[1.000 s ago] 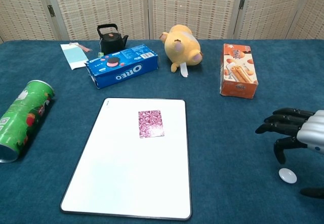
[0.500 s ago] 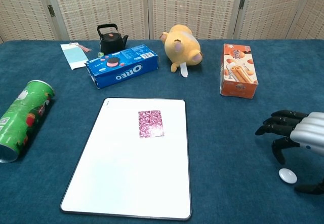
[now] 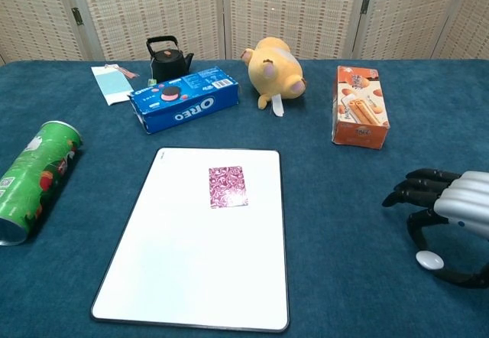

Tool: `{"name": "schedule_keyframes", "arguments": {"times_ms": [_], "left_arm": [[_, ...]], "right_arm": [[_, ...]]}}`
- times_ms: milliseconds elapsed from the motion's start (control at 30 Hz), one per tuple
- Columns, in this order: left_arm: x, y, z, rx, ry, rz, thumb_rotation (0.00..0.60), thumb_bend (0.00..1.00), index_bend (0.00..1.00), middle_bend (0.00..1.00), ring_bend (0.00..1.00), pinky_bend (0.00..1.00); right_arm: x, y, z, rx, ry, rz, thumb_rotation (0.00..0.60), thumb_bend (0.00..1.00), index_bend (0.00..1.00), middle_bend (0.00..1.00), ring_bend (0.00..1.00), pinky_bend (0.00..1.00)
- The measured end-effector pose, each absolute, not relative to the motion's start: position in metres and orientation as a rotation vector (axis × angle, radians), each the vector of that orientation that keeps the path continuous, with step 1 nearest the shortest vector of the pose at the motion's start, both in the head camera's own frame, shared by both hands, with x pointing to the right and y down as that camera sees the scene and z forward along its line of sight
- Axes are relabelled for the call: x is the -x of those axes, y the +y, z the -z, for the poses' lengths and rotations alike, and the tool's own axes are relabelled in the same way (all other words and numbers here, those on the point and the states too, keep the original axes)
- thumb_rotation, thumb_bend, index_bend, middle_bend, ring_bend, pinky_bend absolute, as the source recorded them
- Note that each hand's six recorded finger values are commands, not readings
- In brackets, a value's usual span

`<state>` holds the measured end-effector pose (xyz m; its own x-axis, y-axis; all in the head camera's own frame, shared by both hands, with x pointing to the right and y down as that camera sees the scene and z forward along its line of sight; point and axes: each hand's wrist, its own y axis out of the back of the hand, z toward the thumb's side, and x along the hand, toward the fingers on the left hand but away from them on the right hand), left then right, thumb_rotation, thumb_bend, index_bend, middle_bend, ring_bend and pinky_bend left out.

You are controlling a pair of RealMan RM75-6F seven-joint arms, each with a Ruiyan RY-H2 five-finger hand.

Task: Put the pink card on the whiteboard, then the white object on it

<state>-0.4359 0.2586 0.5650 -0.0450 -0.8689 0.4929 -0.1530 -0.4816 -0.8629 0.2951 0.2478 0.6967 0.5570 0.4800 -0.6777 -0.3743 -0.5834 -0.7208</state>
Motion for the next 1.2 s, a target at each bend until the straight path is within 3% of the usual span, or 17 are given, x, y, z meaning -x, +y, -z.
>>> {"name": "schedule_keyframes", "arguments": {"times_ms": [333, 533, 867, 1200], "left_arm": [[0.436, 0.259, -0.566, 1.65, 1.089, 1.582, 0.6, 0.3, 0.27, 0.17, 0.18, 0.0], [0.437, 0.259, -0.565, 1.648, 1.093, 1.581, 0.6, 0.3, 0.27, 0.17, 0.18, 0.0], [0.439, 0.259, -0.565, 1.643, 1.098, 1.583, 0.6, 0.3, 0.27, 0.17, 0.18, 0.0], [0.446, 0.261, -0.566, 1.635, 1.103, 1.605, 0.6, 0.3, 0.27, 0.17, 0.18, 0.0]], "right_arm": [[-0.293, 0.243, -0.694, 1.868, -0.123, -1.154, 0.443, 0.4, 0.51, 0.18, 0.09, 0.0], [-0.267, 0.216, -0.683, 1.863, -0.198, -1.086, 0.444, 0.4, 0.51, 0.18, 0.09, 0.0], [-0.177, 0.153, -0.68, 1.822, -0.225, -0.971, 0.444, 0.4, 0.51, 0.18, 0.09, 0.0], [-0.085, 0.143, -0.7, 1.828, -0.134, -0.91, 0.443, 0.4, 0.51, 0.18, 0.09, 0.0]]}}
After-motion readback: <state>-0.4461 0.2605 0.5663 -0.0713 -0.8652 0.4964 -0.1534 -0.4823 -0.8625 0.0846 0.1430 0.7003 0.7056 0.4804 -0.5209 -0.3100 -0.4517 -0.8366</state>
